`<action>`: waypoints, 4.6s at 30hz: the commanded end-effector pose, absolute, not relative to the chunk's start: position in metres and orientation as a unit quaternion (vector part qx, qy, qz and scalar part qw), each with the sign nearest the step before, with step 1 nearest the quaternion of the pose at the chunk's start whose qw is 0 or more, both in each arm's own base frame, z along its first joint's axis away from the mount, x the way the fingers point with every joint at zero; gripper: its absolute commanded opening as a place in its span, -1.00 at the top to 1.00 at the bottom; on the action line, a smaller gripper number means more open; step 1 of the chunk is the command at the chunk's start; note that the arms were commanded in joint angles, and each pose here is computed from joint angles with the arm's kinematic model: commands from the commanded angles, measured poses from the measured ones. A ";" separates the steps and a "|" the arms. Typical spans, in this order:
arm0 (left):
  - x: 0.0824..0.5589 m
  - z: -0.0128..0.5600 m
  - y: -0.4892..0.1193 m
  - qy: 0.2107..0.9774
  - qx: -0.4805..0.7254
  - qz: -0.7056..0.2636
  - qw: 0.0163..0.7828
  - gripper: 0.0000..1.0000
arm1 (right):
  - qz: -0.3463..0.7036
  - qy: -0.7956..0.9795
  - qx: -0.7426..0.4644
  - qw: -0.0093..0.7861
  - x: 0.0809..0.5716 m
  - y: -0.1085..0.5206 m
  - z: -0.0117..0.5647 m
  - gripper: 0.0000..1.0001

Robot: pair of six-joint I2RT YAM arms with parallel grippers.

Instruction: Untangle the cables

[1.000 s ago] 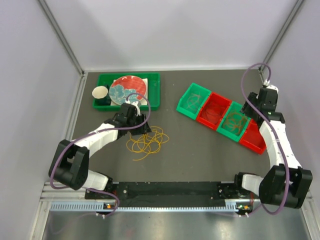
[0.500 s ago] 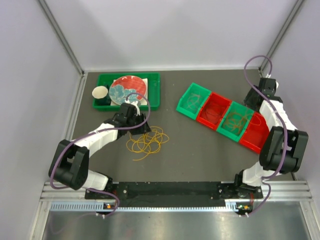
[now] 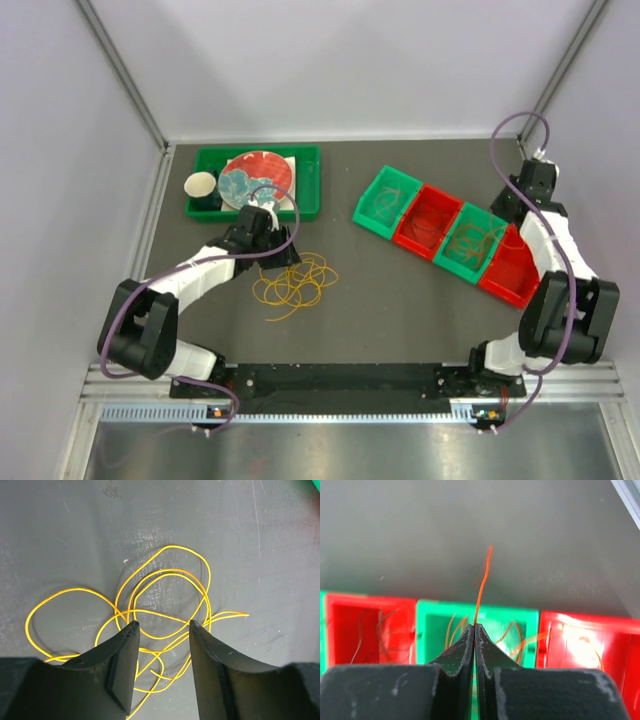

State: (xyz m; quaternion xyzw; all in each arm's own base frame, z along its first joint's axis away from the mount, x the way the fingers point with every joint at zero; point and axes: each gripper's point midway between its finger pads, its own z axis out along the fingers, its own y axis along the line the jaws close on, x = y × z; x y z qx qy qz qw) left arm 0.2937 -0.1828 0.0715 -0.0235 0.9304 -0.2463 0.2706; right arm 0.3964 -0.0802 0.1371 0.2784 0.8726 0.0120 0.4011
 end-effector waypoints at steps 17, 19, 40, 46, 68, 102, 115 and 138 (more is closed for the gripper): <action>0.288 0.082 -0.178 0.917 -0.028 -0.259 0.301 0.03 | 0.273 0.830 0.180 0.451 0.369 0.041 0.200 1.00; 0.287 0.083 -0.176 0.917 -0.029 -0.258 0.302 0.03 | 0.291 0.827 0.170 0.450 0.374 0.054 0.202 1.00; 0.281 0.086 -0.167 0.919 -0.033 -0.245 0.306 0.02 | 0.326 0.783 0.274 0.454 0.393 0.006 0.148 1.00; 0.283 0.086 -0.164 0.920 -0.035 -0.241 0.308 0.00 | 0.204 0.779 0.357 0.474 0.389 -0.041 0.137 1.00; 0.276 0.081 -0.170 0.919 -0.027 -0.258 0.296 -0.07 | 0.069 0.833 0.421 0.353 0.379 -0.036 0.054 1.00; 0.271 0.092 -0.189 0.903 -0.003 -0.317 0.291 -0.07 | 0.048 0.855 0.271 0.439 0.351 -0.028 0.176 -0.53; 0.271 0.099 -0.190 0.898 0.002 -0.322 0.299 -0.06 | -0.035 0.840 0.337 0.424 0.269 -0.078 0.131 -0.22; 0.271 0.093 -0.193 0.901 0.003 -0.324 0.288 -0.06 | -0.043 0.827 0.412 0.379 0.248 -0.105 0.079 -0.02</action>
